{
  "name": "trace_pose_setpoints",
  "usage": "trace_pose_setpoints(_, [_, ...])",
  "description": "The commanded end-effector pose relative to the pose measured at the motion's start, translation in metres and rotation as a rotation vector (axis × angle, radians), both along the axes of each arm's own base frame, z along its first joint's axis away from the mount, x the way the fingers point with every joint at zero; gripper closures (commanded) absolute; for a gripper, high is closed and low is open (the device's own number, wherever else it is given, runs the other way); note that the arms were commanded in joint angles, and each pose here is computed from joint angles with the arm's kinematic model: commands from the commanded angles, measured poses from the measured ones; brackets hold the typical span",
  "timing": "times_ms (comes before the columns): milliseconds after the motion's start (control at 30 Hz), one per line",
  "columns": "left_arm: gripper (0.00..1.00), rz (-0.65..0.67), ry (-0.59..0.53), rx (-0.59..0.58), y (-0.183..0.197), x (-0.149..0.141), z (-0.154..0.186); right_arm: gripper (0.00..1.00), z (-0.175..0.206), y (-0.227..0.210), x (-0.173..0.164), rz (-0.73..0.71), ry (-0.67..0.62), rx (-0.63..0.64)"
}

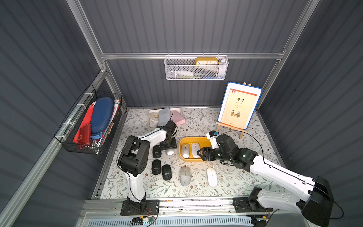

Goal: Put the mouse in the storage box
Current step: Pick up the mouse from the center of the board, then place the mouse in the storage box.

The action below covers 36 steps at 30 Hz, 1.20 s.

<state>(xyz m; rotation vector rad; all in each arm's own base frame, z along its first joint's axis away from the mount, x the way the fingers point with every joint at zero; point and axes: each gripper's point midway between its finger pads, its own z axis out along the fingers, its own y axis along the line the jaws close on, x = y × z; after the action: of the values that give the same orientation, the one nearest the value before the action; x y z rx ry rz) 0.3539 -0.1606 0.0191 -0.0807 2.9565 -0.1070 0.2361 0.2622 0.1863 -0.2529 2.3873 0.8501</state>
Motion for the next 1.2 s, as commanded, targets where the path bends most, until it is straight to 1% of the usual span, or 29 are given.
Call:
trace_pose_setpoints(0, [0.44, 0.017, 0.029, 0.035, 0.008, -0.009, -0.007, 0.24, -0.009, -0.01, 0.002, -0.046, -0.001, -0.036])
trace_pose_setpoints(167, [0.45, 0.029, -0.028, 0.032, 0.01, -0.001, 0.022, 0.25, -0.01, -0.015, 0.007, -0.082, -0.004, -0.053])
trace_pose_setpoints(300, [0.44, 0.062, -0.08, 0.077, 0.018, 0.006, 0.051, 0.24, -0.022, -0.034, 0.015, -0.196, 0.009, -0.113])
trace_pose_setpoints(367, [0.44, 0.072, -0.112, 0.082, 0.021, 0.009, 0.065, 0.24, -0.028, -0.04, 0.017, -0.22, 0.027, -0.116])
trace_pose_setpoints(467, [0.45, 0.07, -0.141, 0.039, 0.015, 0.011, 0.085, 0.25, -0.03, -0.041, 0.015, -0.223, 0.034, -0.109])
trace_pose_setpoints(533, [0.45, 0.058, -0.172, -0.017, 0.005, 0.012, 0.105, 0.24, -0.03, -0.05, 0.015, -0.253, 0.031, -0.133])
trace_pose_setpoints(567, [0.45, 0.053, -0.212, -0.047, -0.002, 0.018, 0.123, 0.24, -0.03, -0.056, 0.016, -0.28, 0.026, -0.148])
trace_pose_setpoints(600, [0.45, 0.041, -0.231, -0.07, -0.008, 0.018, 0.135, 0.24, -0.03, -0.063, 0.017, -0.306, 0.022, -0.155])
trace_pose_setpoints(667, [0.46, 0.022, -0.262, -0.114, -0.025, 0.017, 0.154, 0.23, -0.031, -0.077, 0.017, -0.375, 0.044, -0.133])
trace_pose_setpoints(700, [0.46, 0.004, -0.276, -0.14, -0.038, 0.016, 0.162, 0.23, -0.031, -0.082, 0.016, -0.4, 0.067, -0.087])
trace_pose_setpoints(800, [0.45, -0.06, -0.273, -0.224, -0.084, 0.011, 0.171, 0.23, -0.025, -0.085, 0.013, -0.407, 0.052, 0.066])
trace_pose_setpoints(867, [0.45, -0.111, -0.261, -0.266, -0.118, 0.006, 0.171, 0.23, -0.021, -0.085, 0.009, -0.383, 0.035, 0.118])
trace_pose_setpoints(967, [0.45, -0.184, -0.23, -0.339, -0.166, 0.0, 0.162, 0.23, -0.026, -0.099, 0.005, -0.432, 0.069, 0.1])
trace_pose_setpoints(1000, [0.45, -0.199, -0.219, -0.344, -0.178, -0.002, 0.156, 0.23, -0.028, -0.105, 0.003, -0.451, 0.08, 0.09])
trace_pose_setpoints(1067, [0.45, -0.229, -0.193, -0.37, -0.198, -0.008, 0.147, 0.23, -0.029, -0.111, 0.0, -0.47, 0.079, 0.095])
trace_pose_setpoints(1167, [0.44, -0.271, -0.184, -0.431, -0.223, -0.013, 0.144, 0.22, -0.029, -0.115, -0.004, -0.477, 0.063, 0.121])
